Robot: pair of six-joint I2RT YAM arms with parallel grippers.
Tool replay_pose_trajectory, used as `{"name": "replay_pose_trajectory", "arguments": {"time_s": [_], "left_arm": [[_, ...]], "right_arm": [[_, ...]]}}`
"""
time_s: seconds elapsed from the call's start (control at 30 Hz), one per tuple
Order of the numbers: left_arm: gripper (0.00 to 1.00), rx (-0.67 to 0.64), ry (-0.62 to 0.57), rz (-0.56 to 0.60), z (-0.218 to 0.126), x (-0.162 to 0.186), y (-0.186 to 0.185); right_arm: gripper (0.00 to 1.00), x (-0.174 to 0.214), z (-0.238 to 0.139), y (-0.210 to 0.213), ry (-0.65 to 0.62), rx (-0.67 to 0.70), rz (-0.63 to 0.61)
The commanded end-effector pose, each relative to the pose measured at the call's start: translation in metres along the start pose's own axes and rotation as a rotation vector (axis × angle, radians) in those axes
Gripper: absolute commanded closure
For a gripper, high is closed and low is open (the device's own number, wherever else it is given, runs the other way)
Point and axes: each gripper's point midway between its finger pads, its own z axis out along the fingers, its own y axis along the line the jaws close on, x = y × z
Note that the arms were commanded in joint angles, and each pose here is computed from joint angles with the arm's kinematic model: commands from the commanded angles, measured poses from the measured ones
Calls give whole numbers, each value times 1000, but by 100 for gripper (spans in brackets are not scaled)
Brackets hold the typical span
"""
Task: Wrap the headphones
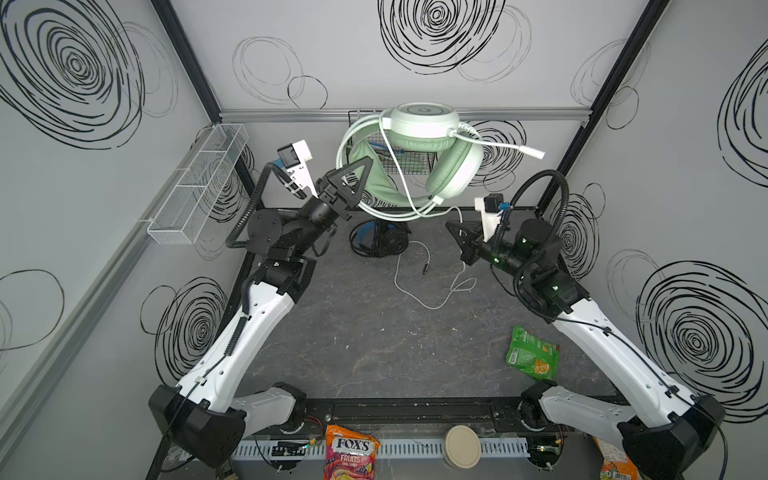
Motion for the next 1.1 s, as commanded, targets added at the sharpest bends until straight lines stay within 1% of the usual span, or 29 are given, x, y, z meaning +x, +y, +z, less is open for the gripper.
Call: {"name": "replay_pose_trajectory", "arguments": {"time_s": [0.0,0.1,0.2,0.3,0.4,0.47,0.53,0.63,0.73,0.9,1.07], "left_arm": [[100,237,83,9,-3,15,-50],[100,295,186,-2,-7,42,-56],[100,321,265,-11,-15,62,-58],[100,281,358,-11,-26,84,-47],[100,225,446,-12,-38,107,-30],[100,234,479,-19,-44,116,-30],[100,270,506,-36,-49,123,-35],[100,279,546,-57,-55,136,-31],[100,256,605,-60,-61,153,-22],[100,174,735,2,-70,182,-3],[100,86,791,40,-79,197,18]], "right_arm": [[100,-29,-4,-6,-51,2,-47],[100,-37,-3,-18,-51,14,-59],[100,-53,-6,-26,-80,27,-74],[100,-72,-10,-32,-113,41,-98],[100,-89,-15,-29,-138,33,-144],[100,-94,-16,-25,-140,24,-164],[100,-99,-18,-22,-143,17,-178],[100,-108,-22,-15,-156,-6,-194],[99,-111,-22,-3,-146,-45,-221],[98,-110,-23,13,-113,-75,-276],[97,-105,-15,25,-61,-63,-345]]}}
